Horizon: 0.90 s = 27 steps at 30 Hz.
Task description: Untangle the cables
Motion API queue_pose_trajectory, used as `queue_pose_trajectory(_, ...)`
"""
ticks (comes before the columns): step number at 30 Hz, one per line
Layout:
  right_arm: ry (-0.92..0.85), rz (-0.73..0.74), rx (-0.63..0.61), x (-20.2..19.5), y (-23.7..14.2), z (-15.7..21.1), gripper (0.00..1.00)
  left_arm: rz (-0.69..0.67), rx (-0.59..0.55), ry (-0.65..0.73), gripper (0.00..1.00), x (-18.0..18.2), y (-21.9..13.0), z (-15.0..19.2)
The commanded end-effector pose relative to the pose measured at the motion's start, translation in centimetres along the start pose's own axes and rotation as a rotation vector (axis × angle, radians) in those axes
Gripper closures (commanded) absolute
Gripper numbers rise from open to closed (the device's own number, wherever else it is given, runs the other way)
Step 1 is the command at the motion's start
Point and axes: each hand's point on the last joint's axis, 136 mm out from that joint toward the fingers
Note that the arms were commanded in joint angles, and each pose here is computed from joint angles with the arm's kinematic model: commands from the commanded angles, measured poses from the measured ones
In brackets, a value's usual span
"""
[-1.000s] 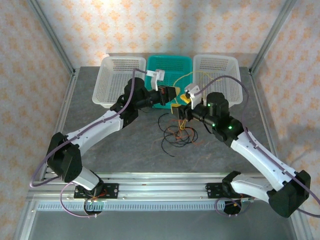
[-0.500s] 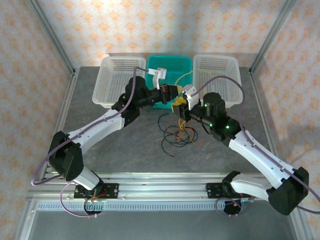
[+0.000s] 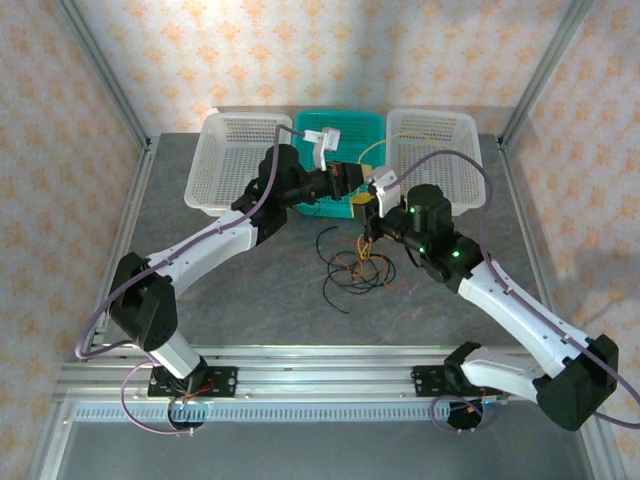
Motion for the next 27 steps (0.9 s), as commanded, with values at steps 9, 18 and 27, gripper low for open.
queue_pose_trajectory(9, 0.103, 0.188, -0.048, -3.0, -0.4, -1.0, 1.0, -0.44, -0.159, 0.228, 0.38, 3.8, -5.8, -4.1)
queue_pose_trajectory(18, 0.234, 0.526, -0.026, -11.5, -0.8, -1.5, 1.0, -0.674, -0.234, 0.209, 0.29, 8.5, -10.5, -3.7)
queue_pose_trajectory(27, 0.307, 0.71, 0.021, -19.8, 1.0, -2.5, 1.0, -0.748, -0.299, 0.178, 0.22, 12.1, -8.7, -4.1)
Point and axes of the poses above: each hand's point on the last joint's axis, 136 mm out from that joint toward the fingers, its own y axis out along the fingers, its own x axis along the line the jaws close on, z = x × y, and after that the axes turned 6 degrees about y, right-handed
